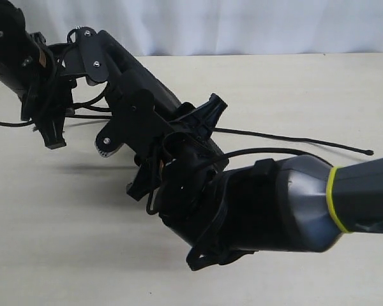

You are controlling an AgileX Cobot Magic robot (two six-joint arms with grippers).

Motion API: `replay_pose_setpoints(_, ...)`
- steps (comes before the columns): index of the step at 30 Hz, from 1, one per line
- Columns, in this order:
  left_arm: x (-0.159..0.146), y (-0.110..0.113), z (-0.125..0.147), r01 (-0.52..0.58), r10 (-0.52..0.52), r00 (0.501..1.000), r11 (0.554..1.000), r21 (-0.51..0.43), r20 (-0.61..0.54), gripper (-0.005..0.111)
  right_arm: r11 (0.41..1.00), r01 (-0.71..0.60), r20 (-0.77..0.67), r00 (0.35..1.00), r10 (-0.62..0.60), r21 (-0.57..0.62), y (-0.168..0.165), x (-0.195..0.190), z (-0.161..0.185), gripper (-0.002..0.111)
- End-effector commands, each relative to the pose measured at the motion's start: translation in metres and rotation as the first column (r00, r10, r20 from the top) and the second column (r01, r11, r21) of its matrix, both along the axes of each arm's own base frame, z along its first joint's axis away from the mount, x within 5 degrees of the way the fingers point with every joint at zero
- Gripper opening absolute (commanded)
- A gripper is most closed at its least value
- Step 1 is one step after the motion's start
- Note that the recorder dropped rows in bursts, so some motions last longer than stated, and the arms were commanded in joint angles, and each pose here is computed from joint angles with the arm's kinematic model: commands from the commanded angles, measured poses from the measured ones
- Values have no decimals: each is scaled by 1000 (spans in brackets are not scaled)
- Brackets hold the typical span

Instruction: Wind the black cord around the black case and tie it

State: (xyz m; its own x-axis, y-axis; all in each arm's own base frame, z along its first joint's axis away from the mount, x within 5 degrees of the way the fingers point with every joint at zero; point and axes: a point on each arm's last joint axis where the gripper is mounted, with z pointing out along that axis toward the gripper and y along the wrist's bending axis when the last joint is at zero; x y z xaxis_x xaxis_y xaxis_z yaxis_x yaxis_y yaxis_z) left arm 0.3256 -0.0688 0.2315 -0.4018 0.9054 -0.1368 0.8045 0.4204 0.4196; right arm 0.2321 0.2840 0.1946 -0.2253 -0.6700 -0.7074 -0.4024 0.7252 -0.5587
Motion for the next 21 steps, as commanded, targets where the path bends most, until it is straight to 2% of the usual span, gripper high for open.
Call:
replay_pose_setpoints(1,0,0,2,-5,5,1000,1000,12,-4,0,998,57,98,994,-54,-25,-7,3,15,4)
replay_pose_setpoints(6,4,-1,10,-65,65,998,998,-17,9,0,999,38,81,996,-36,-20,-5,2,13,4)
replay_pose_setpoints(8,8,-5,17,-85,88,996,993,-81,34,0,1000,-7,39,999,7,-11,-1,0,10,4)
replay_pose_setpoints(16,16,-19,25,-116,151,983,951,-286,104,0,997,-49,-70,996,53,56,5,-5,2,5)
replay_pose_setpoints(19,18,-21,27,-123,170,978,935,-332,117,0,997,-41,-78,996,45,61,4,-5,2,5)
replay_pose_setpoints(21,19,-22,27,-120,170,977,934,-335,125,0,997,-36,-84,996,42,67,4,-5,1,12)
